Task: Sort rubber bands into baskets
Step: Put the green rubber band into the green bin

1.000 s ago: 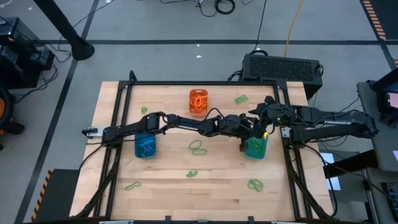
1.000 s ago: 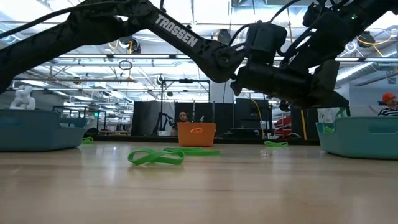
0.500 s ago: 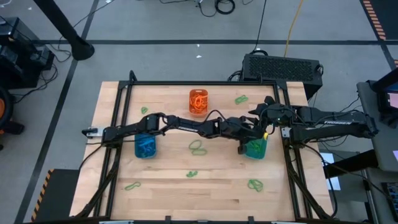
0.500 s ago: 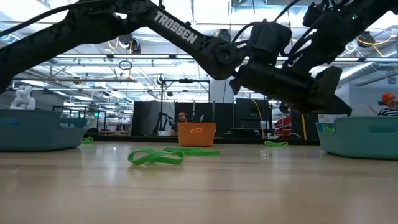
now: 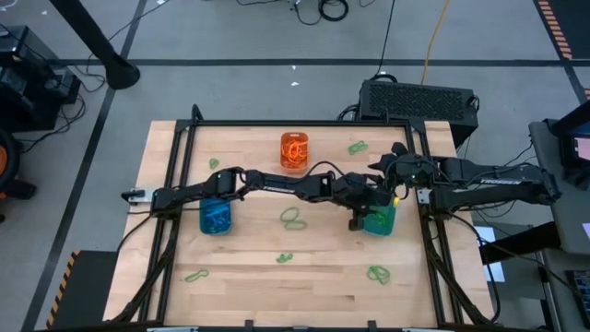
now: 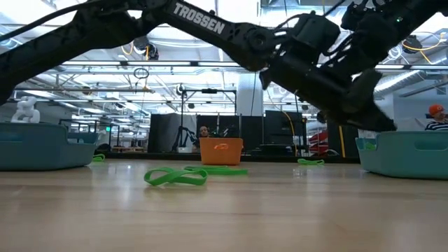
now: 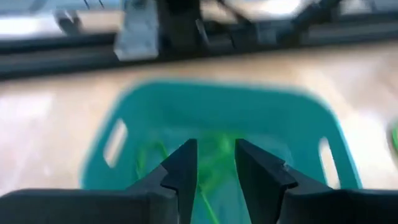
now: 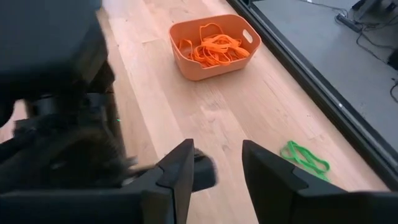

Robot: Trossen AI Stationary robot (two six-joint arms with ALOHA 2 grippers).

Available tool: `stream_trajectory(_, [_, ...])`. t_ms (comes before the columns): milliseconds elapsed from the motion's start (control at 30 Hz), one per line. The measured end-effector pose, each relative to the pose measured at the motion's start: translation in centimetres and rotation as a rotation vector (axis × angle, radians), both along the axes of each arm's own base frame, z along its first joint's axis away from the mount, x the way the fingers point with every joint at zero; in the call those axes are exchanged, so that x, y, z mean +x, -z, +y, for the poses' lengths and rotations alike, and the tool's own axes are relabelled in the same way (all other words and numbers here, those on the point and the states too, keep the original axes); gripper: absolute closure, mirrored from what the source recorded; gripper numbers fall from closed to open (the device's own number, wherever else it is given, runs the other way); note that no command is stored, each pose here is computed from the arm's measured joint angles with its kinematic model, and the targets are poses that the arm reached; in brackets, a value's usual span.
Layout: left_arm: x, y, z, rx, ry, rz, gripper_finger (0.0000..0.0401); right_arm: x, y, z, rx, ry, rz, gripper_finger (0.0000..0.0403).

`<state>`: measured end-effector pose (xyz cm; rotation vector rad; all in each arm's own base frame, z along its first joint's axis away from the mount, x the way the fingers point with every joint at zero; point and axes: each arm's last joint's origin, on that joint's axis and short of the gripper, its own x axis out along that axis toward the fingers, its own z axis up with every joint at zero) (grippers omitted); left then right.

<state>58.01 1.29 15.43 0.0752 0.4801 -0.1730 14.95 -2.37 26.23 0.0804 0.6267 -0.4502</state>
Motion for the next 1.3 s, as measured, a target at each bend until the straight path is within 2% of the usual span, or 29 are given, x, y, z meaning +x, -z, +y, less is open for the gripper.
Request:
stream_trajectory(100, [-0.5, 0.0, -0.4, 0.030, 0.022, 0.129, 0.0285, 0.0, 0.0, 0.0, -0.023, -0.018, 0.012, 0.0275])
stream_trajectory(233, [-2.0, -1.4, -0.8, 0.079, -0.034, 0.281, 0.0285, 0.0, -0.1, -0.1, -0.058, -0.006, 0.009, 0.0275])
stream_trajectory(400, [-4.1, -3.6, -1.6, 0.225, -0.168, 0.428, 0.0285, -0.4, -0.4, -0.4, -0.121, 0.092, 0.005, 0.0275])
stream_trajectory(533, [-6.2, -4.3, -2.1, 0.350, -0.255, 0.602, 0.0285, -0.7, -0.5, -0.3, -0.120, 0.098, -0.002, 0.0275])
stream_trajectory(767, [-9.7, -3.3, -3.4, 0.364, -0.300, 0.951, 0.0285, -1.0, 0.5, 0.0, -0.048, 0.099, 0.053, 0.0275])
stream_trajectory(967, [-9.9, -3.3, -5.7, 0.402, -0.329, 0.931, 0.0285, -0.7, 0.9, 0.3, -0.033, 0.096, 0.018, 0.0275])
stream_trajectory(1100, [-9.9, -3.3, -7.0, 0.410, -0.327, 0.912, 0.0285, -0.6, 0.9, 0.7, 0.006, 0.033, 0.017, 0.0275])
stream_trajectory(1300, [-11.5, -4.9, -8.3, 0.393, -0.299, 0.984, 0.0285, -0.6, 1.0, 1.4, 0.022, -0.024, 0.027, 0.0275])
